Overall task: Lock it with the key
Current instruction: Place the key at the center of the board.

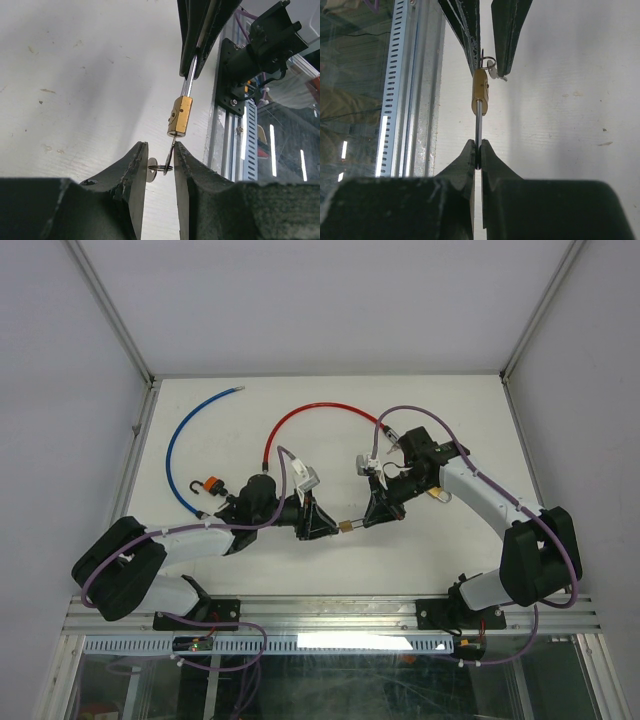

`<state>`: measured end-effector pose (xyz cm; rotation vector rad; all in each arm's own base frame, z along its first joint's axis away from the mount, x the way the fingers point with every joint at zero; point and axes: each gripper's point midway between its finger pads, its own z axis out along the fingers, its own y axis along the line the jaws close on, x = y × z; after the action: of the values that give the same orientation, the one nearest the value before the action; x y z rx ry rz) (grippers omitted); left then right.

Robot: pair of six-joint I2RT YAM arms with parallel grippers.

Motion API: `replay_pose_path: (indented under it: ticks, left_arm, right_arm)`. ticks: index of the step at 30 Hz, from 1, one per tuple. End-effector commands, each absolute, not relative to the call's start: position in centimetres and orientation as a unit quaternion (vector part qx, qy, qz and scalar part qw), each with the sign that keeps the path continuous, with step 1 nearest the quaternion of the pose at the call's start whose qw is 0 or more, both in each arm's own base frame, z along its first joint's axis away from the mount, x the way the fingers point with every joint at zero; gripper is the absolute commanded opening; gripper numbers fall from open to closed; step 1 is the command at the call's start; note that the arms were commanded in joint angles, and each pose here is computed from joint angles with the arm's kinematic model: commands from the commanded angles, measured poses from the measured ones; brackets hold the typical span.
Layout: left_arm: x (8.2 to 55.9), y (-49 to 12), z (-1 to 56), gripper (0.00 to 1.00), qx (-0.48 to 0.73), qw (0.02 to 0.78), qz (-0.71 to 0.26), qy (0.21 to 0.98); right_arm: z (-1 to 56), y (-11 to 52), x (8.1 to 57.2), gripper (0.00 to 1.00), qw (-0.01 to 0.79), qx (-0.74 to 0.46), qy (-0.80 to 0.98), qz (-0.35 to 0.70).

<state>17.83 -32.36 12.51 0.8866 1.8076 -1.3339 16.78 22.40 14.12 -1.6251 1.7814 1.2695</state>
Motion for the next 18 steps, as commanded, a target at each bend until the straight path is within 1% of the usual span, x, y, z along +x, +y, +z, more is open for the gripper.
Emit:
replay_pose_path:
  ticks: [1,4,6,9,10,11,12,14,18]
  left_arm:
    - [18.82,-33.03,15.27,0.29,0.361,0.392,-0.521,0.666]
    - [18.87,-33.08,15.41,0.32,0.362,0.393,-0.521,0.665]
    - [18.92,-33.12,15.46,0.31,0.363,0.393,-0.521,0.665]
    - [18.76,-33.18,15.44,0.27,0.366,0.389,-0.523,0.664]
    - [18.69,-33.2,15.48,0.24,0.367,0.388,-0.525,0.663]
    - [18.64,-33.23,15.44,0.19,0.369,0.387,-0.525,0.662]
    - [18.62,-33.23,15.43,0.16,0.369,0.385,-0.526,0.662]
    - [18.46,-33.24,15.3,0.15,0.373,0.381,-0.527,0.662]
    - [18.25,-33.13,14.89,0.17,0.381,0.376,-0.524,0.663]
  right_arm:
    - [16.28,23.19,16.82,0.0,0.234,-0.587,0.612,0.476]
    - [16.28,23.19,16.83,0.0,0.235,-0.587,0.611,0.476]
    - [16.26,23.2,16.82,0.0,0.234,-0.587,0.611,0.476]
    - [16.31,23.2,16.83,0.0,0.235,-0.588,0.611,0.476]
    - [16.28,23.2,16.81,0.0,0.235,-0.588,0.611,0.476]
    - [16.25,23.18,16.8,0.0,0.234,-0.587,0.611,0.476]
    - [16.27,23.2,16.79,0.0,0.234,-0.587,0.611,0.477]
    - [16.28,23.18,16.77,0.0,0.234,-0.587,0.611,0.477]
    - [16.3,23.19,16.79,0.0,0.234,-0.587,0.611,0.477]
